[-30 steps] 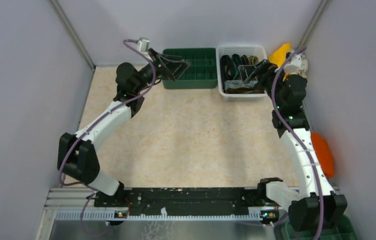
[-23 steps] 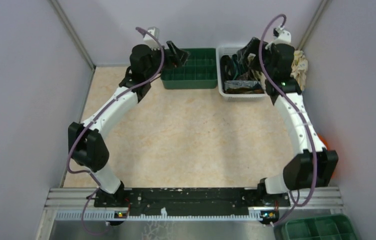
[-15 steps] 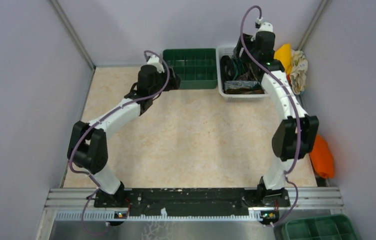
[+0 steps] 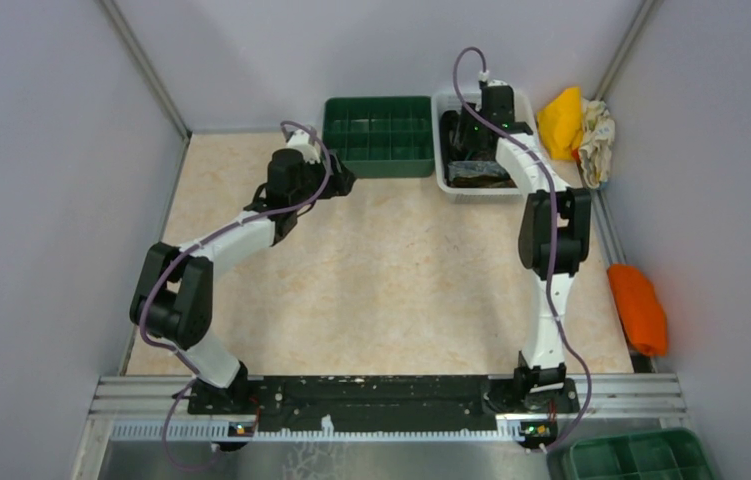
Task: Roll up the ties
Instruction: Pick up the tie from the bin.
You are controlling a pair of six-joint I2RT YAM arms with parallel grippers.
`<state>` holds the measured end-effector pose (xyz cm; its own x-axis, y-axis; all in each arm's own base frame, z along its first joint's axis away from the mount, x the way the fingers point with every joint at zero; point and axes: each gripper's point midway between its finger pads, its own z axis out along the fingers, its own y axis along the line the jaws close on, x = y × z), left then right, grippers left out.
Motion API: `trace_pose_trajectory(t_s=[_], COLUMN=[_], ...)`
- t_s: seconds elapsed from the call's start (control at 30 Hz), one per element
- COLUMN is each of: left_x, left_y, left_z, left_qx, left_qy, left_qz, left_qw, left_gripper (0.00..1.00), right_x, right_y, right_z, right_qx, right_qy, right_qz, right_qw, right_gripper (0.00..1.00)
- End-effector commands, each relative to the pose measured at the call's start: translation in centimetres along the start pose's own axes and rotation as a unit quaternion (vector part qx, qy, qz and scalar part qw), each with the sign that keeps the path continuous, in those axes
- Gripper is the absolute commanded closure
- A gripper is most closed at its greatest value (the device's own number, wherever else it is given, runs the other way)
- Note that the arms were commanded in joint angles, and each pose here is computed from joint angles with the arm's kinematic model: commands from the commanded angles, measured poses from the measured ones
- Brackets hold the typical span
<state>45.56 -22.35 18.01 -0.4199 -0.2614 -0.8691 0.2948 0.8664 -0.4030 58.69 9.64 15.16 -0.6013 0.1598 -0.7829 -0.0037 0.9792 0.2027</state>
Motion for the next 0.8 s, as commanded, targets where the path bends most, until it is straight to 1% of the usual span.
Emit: trace_pose_trajectory(t_s=[0.0, 0.2, 0.33, 0.5, 0.53, 0.57, 0.63, 0.67, 0.73, 0.77], left_x=[-1.2, -0.5, 0.0, 0.4, 0.4, 0.4, 0.6, 0.6, 0.7, 0.8], left_y=[-0.8, -0.3, -0.1, 0.1, 0.2, 0.2, 0.3, 0.4, 0.6, 0.6], left_z=[-0.5, -0.4, -0.3, -0.2, -0.2, -0.3, -0.3, -0.3, -0.4, -0.3], left_qx=[0.015, 0.007, 0.006, 0.004, 0.003, 0.002, 0.001, -0.001, -0.003, -0.004], left_qy=[-0.018, -0.010, -0.003, 0.001, 0.002, 0.002, 0.004, 0.004, 0.005, 0.006], left_qz=[0.002, 0.001, -0.001, -0.003, -0.004, -0.004, -0.004, -0.004, -0.004, -0.004], left_qw=[1.000, 1.000, 1.000, 1.000, 1.000, 1.000, 1.000, 1.000, 1.000, 1.000], left_gripper=[0.19, 0.19, 0.19, 0.19, 0.19, 0.19, 0.19, 0.19, 0.19, 0.19], right_x=[-1.4, 2.4, 5.0, 5.9, 5.8, 5.7, 5.3, 5.2, 5.0, 4.7], right_y=[2.6, 3.2, 2.5, 2.1, 2.1, 2.1, 2.0, 2.0, 2.0, 2.0], right_z=[-0.7, -0.6, 0.0, 0.5, 0.6, 0.6, 0.7, 0.9, 1.0, 1.1], right_qx=[-0.042, -0.053, -0.045, -0.039, -0.038, -0.037, -0.034, -0.032, -0.030, -0.030], right_qy=[-0.023, 0.010, 0.030, 0.039, 0.039, 0.038, 0.035, 0.035, 0.034, 0.033], right_qz=[-0.006, -0.010, -0.008, -0.010, -0.011, -0.012, -0.014, -0.016, -0.020, -0.021], right_qw=[0.999, 0.998, 0.998, 0.998, 0.998, 0.999, 0.999, 0.999, 0.999, 0.999], right_gripper=[0.48, 0.48, 0.47, 0.48, 0.50, 0.55, 0.69, 0.72, 0.74, 0.81])
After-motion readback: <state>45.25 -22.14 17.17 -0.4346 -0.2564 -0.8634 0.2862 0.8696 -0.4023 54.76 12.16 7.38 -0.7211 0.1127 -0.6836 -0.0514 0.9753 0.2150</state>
